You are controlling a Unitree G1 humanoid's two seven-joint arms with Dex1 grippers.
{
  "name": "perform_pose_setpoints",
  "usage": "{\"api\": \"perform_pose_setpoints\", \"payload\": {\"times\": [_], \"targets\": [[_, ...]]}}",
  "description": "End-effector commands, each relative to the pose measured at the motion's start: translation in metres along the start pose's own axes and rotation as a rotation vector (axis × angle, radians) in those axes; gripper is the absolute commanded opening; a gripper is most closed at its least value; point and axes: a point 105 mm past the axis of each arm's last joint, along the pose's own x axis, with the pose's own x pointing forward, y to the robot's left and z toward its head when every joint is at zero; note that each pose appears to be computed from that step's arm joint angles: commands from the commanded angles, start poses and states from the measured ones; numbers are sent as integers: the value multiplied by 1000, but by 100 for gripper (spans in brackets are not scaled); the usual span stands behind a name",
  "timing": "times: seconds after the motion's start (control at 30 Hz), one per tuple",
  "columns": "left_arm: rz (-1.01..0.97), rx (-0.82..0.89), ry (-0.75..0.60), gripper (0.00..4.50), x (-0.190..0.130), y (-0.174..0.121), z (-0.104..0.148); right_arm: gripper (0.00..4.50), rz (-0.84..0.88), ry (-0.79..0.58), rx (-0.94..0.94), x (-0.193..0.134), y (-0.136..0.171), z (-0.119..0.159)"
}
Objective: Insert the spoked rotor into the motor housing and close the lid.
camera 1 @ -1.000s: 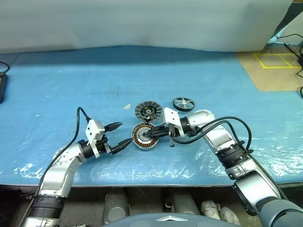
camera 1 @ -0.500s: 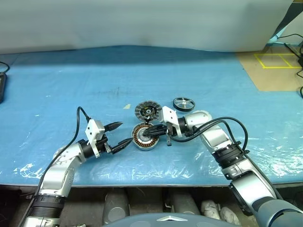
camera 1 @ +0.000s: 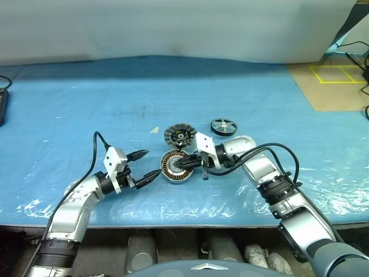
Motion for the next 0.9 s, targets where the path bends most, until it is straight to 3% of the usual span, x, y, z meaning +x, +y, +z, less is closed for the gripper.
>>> {"api": "perform_pose_setpoints", "payload": {"times": [0.03,0.7,0.9], "targets": [[1,33,-26,443,0,-1,8,7,9,55,-25,3,1,-7],[1,21,-23,443,0,-3,6,7,-5,180,-166,6,1,-21],[-1,23,-22,443,1,-2,6,7,-35,86,-156,2,-5,-5]]}}
